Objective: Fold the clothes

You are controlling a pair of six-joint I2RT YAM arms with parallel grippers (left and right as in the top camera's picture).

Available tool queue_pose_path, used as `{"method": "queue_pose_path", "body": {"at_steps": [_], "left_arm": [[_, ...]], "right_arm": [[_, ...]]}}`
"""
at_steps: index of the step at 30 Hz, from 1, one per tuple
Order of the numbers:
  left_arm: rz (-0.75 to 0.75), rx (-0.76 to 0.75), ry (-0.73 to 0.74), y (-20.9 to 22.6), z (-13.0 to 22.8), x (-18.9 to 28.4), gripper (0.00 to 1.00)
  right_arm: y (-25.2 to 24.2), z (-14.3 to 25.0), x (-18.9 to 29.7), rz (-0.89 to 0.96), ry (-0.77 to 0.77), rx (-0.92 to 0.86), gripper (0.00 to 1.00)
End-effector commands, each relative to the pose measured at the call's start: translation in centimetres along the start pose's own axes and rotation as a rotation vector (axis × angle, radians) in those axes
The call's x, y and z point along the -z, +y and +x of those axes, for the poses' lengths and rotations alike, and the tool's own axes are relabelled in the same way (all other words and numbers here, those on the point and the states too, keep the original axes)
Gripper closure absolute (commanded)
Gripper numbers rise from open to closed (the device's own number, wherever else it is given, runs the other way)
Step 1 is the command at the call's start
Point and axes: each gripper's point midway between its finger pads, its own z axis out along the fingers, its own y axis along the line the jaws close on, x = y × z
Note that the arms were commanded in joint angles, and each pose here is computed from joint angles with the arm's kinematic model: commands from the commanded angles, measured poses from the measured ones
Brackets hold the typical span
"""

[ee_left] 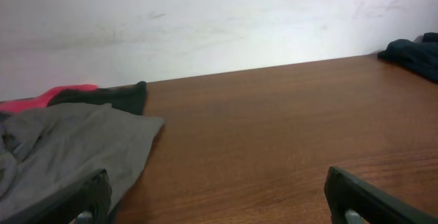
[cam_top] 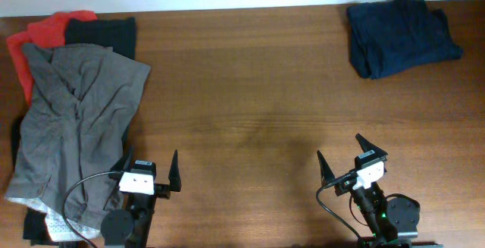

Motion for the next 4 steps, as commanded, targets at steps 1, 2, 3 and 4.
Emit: {"method": "queue_pose_path", "body": {"at_steps": [1, 2, 3, 4], "left_arm": [[-0.017, -0.019, 0.002, 0.33, 0.12, 0.04, 0.01], [-0.017, -0.019, 0.002, 0.33, 0.12, 0.04, 0.01], [-0.017, -0.019, 0.002, 0.33, 0.12, 0.04, 0.01], [-0.017, -0.019, 0.002, 0.33, 0.12, 0.04, 0.01]], "right_arm": [[0.09, 0.26, -0.04, 0.000, 0.002, -0.009, 0.01], [0.09, 0.26, -0.04, 0.000, 0.002, -0.009, 0.01], [0.09, 0.26, -0.04, 0.000, 0.002, -0.009, 0.01], [0.09, 0.26, -0.04, 0.000, 0.002, -0.009, 0.02]]}}
